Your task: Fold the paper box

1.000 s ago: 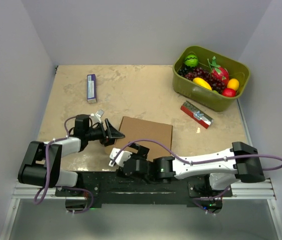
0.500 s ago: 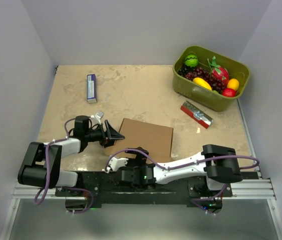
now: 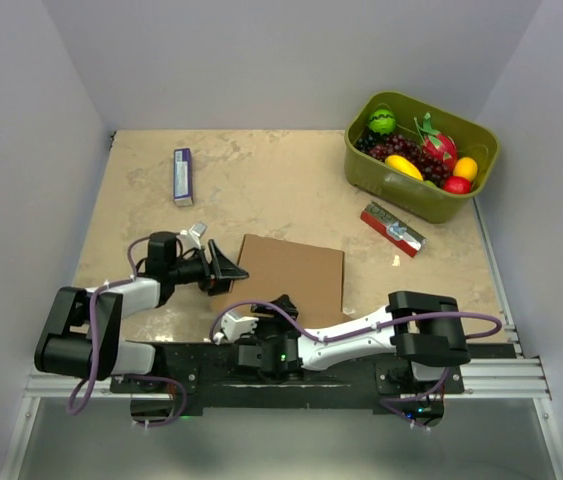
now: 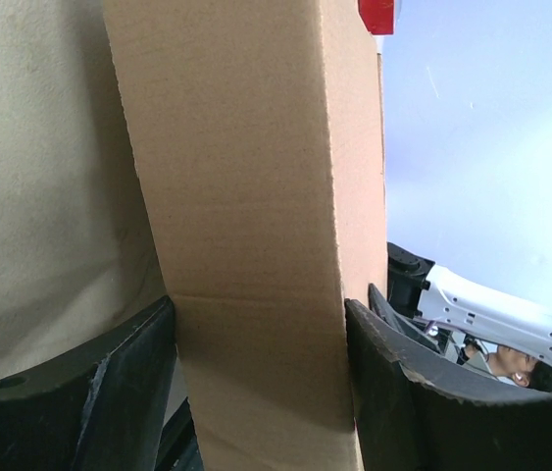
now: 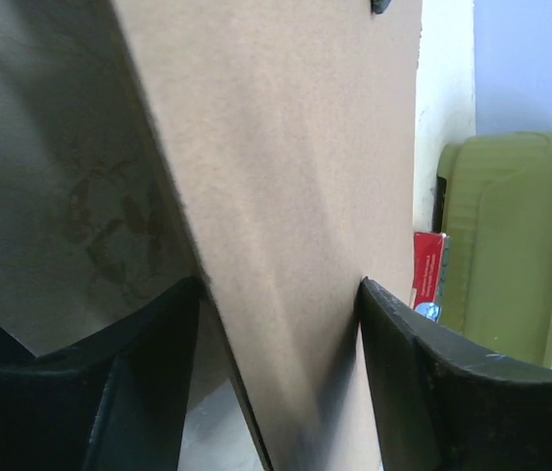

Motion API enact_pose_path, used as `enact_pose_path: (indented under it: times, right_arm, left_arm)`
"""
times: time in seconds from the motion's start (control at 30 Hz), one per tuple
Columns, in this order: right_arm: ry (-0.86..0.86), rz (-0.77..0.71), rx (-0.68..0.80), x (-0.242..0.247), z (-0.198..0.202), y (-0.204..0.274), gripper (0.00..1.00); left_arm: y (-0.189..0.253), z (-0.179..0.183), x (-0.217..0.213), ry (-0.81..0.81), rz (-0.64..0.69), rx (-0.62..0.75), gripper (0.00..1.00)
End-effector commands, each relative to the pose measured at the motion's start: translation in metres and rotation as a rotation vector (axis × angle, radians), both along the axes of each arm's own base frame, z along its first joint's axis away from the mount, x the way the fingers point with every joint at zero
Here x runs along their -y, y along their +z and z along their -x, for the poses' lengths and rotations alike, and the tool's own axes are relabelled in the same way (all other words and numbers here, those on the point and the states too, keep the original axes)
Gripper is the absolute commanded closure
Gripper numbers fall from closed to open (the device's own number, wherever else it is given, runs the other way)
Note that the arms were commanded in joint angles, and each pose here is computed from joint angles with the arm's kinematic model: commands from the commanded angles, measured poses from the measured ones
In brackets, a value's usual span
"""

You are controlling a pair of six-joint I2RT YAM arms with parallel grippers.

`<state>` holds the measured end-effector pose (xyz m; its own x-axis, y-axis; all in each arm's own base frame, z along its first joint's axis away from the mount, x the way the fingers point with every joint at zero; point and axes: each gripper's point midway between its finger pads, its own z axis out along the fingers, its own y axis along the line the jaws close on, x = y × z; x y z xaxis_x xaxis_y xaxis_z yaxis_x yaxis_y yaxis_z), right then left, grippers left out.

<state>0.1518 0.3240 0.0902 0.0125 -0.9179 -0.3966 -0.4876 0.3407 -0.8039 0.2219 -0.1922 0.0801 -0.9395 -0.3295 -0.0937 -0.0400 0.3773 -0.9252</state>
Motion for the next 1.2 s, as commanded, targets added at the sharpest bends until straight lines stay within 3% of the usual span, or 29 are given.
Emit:
enact_pose_path:
  times: [0.0, 0.07, 0.1, 0.2, 0.3, 0.5, 0.67, 0.83, 1.03, 1.17]
  right_arm:
    - [-0.048, -0.072, 0.037, 0.000, -0.008, 0.015, 0.46]
    - [-0.042, -0.086, 0.018, 0.001, -0.008, 0.019, 0.49]
    - [-0.042, -0.095, 0.011, 0.000, -0.008, 0.022, 0.51]
    - [-0.037, -0.124, -0.035, 0.001, -0.009, 0.031, 0.53]
    - [-0.035, -0.179, -0.124, 0.002, -0.014, 0.043, 0.54]
    - [-0.013, -0.262, -0.281, 0.009, -0.031, 0.078, 0.55]
    - [0.041, -0.312, -0.407, 0.005, -0.051, 0.102, 0.54]
    - [0.117, -0.307, -0.544, -0.014, -0.059, 0.111, 0.55]
    - [0.097, -0.214, -0.674, -0.018, -0.080, 0.099, 0.58]
    - [0.106, -0.229, -0.763, -0.018, -0.097, 0.096, 0.57]
  left_arm:
    - [0.022, 0.005, 0.004, -0.043, 0.069, 0.031, 0.56]
    - [0.026, 0.003, 0.003, -0.043, 0.072, 0.056, 0.50]
    - [0.028, 0.000, 0.002, -0.040, 0.069, 0.071, 0.38]
    - [0.035, -0.013, -0.007, -0.021, 0.017, 0.153, 0.23]
    - [0.042, -0.032, -0.024, 0.014, -0.113, 0.272, 0.16]
    - [0.056, -0.056, -0.068, 0.153, -0.381, 0.436, 0.09]
    - [0.099, -0.079, -0.121, 0.395, -0.571, 0.628, 0.05]
    - [0.118, -0.078, -0.133, 0.430, -0.648, 0.716, 0.04]
    - [0.124, -0.075, -0.137, 0.444, -0.679, 0.766, 0.04]
    - [0.129, -0.073, -0.142, 0.458, -0.707, 0.790, 0.04]
